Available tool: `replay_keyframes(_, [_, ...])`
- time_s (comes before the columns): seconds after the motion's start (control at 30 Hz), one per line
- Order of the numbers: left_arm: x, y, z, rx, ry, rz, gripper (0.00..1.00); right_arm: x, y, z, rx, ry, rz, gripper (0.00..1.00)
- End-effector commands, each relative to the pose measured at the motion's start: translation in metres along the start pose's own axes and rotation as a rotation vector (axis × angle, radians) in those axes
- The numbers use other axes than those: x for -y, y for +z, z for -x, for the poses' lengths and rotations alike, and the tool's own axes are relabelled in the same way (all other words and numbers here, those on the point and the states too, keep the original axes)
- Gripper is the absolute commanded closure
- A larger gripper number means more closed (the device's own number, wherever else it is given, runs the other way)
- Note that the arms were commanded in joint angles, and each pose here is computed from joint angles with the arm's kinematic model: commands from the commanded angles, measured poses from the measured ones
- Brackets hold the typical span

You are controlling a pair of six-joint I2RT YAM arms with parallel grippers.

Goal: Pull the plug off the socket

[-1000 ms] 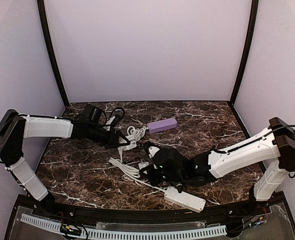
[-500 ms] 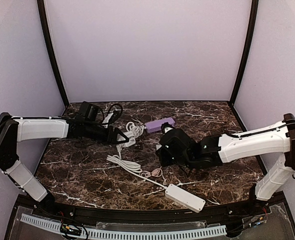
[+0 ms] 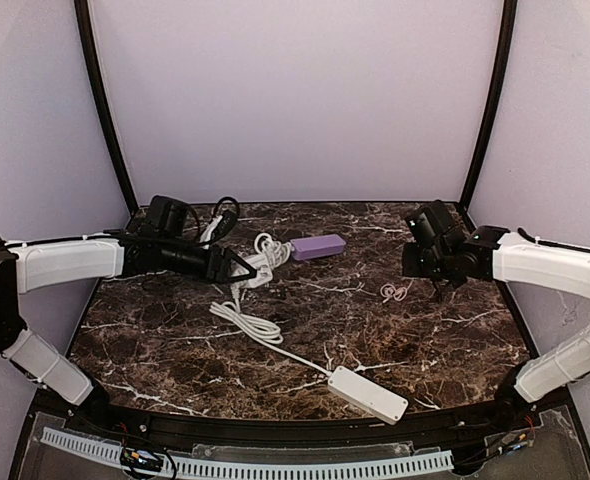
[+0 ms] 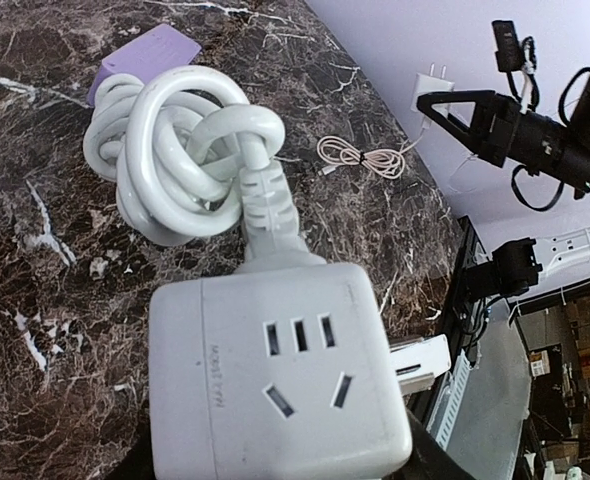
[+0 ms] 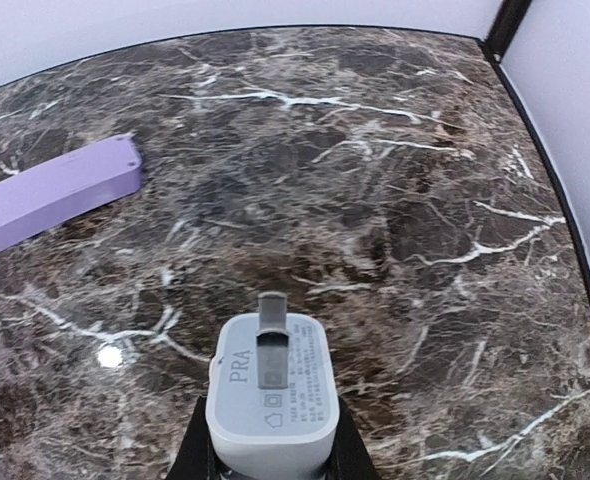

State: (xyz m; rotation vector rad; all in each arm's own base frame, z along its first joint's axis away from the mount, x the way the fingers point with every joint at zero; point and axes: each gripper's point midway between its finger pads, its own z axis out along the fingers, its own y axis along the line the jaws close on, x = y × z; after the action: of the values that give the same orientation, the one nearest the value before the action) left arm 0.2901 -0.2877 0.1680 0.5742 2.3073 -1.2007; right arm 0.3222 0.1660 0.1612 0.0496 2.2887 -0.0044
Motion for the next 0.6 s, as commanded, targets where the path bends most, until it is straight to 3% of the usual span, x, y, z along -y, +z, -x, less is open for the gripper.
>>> replay_keyframes(0.0, [0.053, -0.036, 0.048, 0.165, 0.191, -0.109, 0.97, 0.041, 0.017, -0.014, -0.089, 0.042, -0.016, 1.0])
replay_keyframes(0.2, [0.063, -0.039, 0.051, 0.163, 0.165, -0.176, 0.97, 0.076, 0.047, -0.045, -0.225, 0.183, 0.033, 1.0])
replay_keyframes(0.57, [0.053, -0.048, 0.046, 0.183, 0.215, -0.07, 0.97, 0.101, 0.082, -0.078, -0.359, 0.302, 0.047, 1.0])
